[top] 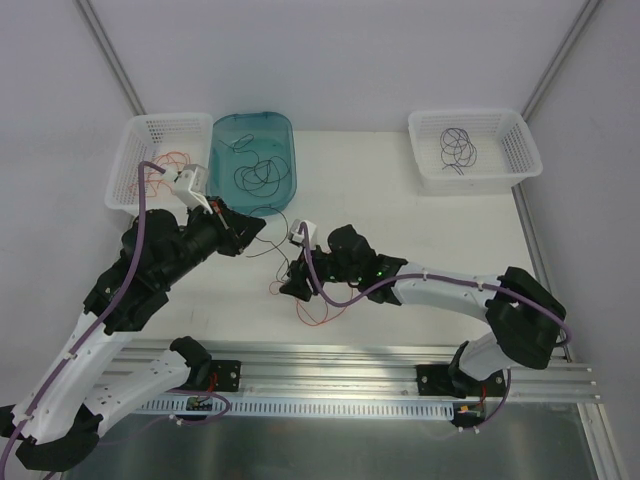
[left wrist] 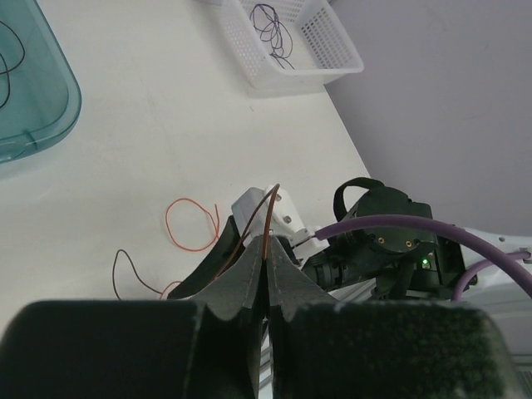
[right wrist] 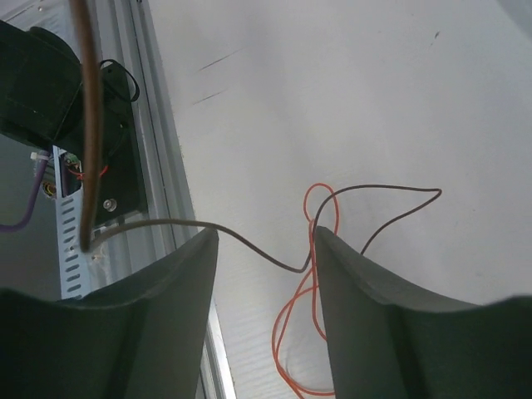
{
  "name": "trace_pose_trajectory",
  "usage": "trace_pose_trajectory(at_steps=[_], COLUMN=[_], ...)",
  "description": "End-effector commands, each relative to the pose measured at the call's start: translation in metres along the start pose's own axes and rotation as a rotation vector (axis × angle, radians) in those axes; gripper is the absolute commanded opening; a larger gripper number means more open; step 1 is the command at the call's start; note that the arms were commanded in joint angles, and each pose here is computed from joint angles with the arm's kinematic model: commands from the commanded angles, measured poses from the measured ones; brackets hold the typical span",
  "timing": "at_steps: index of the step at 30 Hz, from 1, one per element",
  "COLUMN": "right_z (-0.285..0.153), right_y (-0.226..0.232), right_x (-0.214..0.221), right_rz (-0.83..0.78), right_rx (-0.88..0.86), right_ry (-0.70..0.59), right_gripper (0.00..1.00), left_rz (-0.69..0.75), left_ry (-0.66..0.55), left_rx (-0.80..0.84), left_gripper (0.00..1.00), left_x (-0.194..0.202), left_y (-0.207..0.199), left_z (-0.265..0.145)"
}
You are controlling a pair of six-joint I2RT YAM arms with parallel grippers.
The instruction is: Untangle the cables
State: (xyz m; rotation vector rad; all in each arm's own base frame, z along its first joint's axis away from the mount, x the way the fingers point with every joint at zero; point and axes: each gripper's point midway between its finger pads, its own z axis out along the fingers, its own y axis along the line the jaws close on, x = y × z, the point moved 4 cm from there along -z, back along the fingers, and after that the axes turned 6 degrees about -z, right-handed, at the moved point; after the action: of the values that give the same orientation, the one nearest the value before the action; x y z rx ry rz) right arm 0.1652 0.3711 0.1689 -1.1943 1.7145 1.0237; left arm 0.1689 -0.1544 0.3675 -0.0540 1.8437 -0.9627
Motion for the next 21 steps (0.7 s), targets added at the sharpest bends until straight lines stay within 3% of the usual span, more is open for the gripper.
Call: trace_pose_trajectory(at_steps=[1,3,4,9,18,21], right_z=[0.009,0.010,0.009,-0.014,-0.072,-0.088], right_y=[0.008,0.008,0.008,0.011,0.030,0.037], right_x=[-0.027,-0.021,-0.020,-0.018,-0.041,-0.054], right_rz=[-0.043,-0.040,-0.039,-0.047,0.036,0.073], right_rx=[-0.065,-0.066,-0.063,-0.029,-0.009,-0.035], right_ry=[-0.081,-0.068,-0.064,-0.027,0.063,0.036], right_gripper=[0.52,0.43,0.30,0.01,0.01,0.01], left_rz=[-0.011,-0.009,-0.008,0.022,0.062,0.074], left_ry=[-0.026,-0.029,-0.032,-0.034,0.060,0.081], left_rx=[0.038,0.035,0.025,-0.050,-0.249,-0.268], left_gripper=[0.01,0.01,0.01,0.05,0.19,0.32], left_x=[-0.006,-0.006,-0.005,0.006,0.056,0.067], left_y=[-0.006,-0.005,-0.003,0.018,0.079,0.089], left_z=[0.002,0.002,0.003,0.008,0.036,0.040])
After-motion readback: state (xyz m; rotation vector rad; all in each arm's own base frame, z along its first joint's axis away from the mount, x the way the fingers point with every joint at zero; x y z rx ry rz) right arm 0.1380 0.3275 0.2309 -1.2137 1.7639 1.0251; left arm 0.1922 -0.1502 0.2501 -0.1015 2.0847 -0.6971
